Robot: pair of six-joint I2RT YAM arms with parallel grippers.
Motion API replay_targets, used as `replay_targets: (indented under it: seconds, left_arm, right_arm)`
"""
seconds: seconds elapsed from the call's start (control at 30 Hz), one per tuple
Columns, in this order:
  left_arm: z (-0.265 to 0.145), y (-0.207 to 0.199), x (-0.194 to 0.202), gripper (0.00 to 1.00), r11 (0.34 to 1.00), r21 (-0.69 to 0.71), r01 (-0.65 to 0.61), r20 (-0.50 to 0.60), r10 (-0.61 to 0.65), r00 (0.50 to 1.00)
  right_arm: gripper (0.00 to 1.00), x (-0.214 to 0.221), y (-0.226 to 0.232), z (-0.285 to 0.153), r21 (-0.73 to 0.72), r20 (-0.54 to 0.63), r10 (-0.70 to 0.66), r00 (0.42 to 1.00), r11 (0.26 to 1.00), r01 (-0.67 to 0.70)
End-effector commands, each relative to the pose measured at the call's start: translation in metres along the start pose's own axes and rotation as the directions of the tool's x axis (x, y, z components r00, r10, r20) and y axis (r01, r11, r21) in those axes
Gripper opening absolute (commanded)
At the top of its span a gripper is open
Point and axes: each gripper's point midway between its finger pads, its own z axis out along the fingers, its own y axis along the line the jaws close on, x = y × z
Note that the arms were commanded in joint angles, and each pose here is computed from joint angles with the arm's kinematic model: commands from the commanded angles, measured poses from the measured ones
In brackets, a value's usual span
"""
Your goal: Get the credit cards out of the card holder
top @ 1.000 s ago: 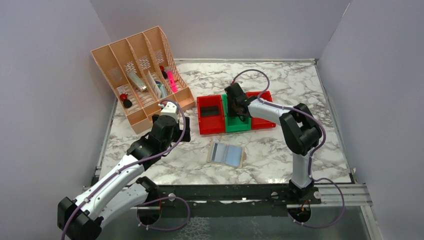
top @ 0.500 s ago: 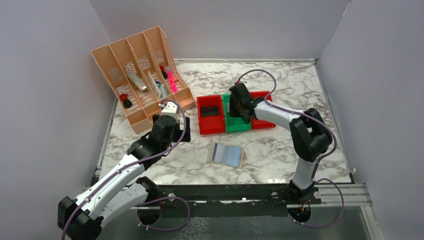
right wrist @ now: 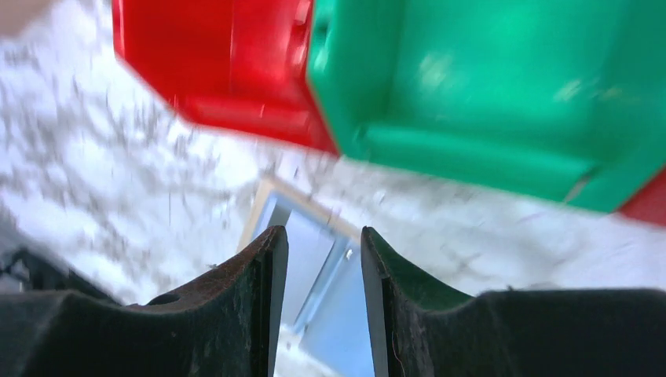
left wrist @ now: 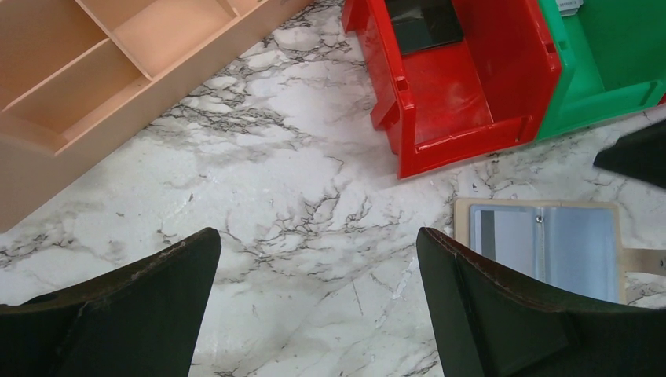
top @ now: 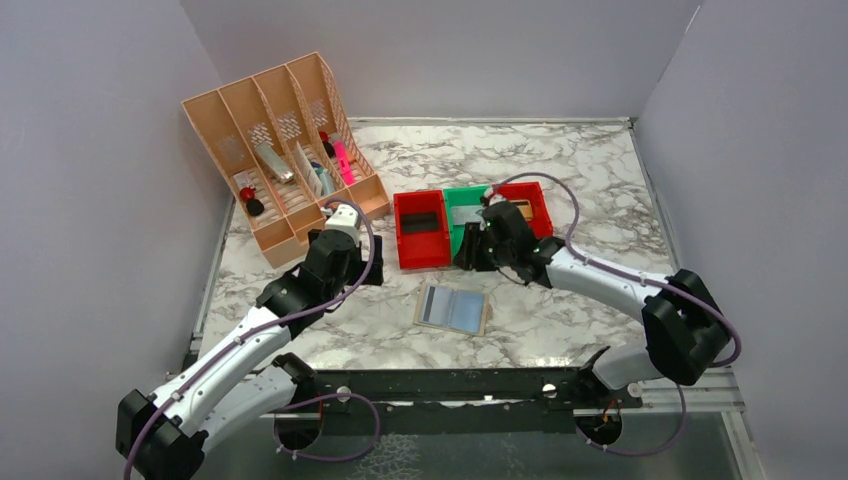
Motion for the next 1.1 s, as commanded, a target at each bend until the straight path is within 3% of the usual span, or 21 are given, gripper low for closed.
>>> replay_targets:
  seconds: [0.0,0.33,0.5,0.6,0.8,1.07]
  left_arm:
    - [0.001,-0.006,0.005,0.99,0.999,0.037,-0.002,-0.03,0.003,1.0]
    - [-0.004,-0.022,0.005,0.99,0.993,0.119,0.019,-0.046,-0.013,0.999]
    - [-0.005,-0.055,0.007,0.95,0.957,0.282,0.069,-0.086,-0.047,0.995]
    - [-0.004,-0.082,0.016,0.88,0.907,0.4,0.131,-0.153,-0.074,0.985]
    - [0.003,-0.11,0.055,0.55,0.832,0.506,0.229,-0.31,-0.072,0.948]
    - [0.011,-0.118,0.082,0.48,0.797,0.53,0.289,-0.379,-0.082,0.922]
  right_arm:
    - [0.44,0.041,0.041,-0.013,-0.161,-0.068,0.018,0.998,0.987,-0.029]
    - [0.42,0.101,0.054,-0.009,-0.26,-0.212,0.087,0.973,0.955,-0.142]
    - [0.4,0.122,0.028,0.011,-0.125,-0.242,0.166,0.956,0.972,-0.2]
    - [0.38,0.136,0.021,0.019,-0.105,-0.279,0.177,0.944,0.971,-0.213]
    - [0.36,0.155,-0.002,0.023,-0.02,-0.27,0.261,0.927,0.961,-0.276]
    - [0.29,0.156,0.007,0.026,-0.07,-0.297,0.23,0.927,0.963,-0.261]
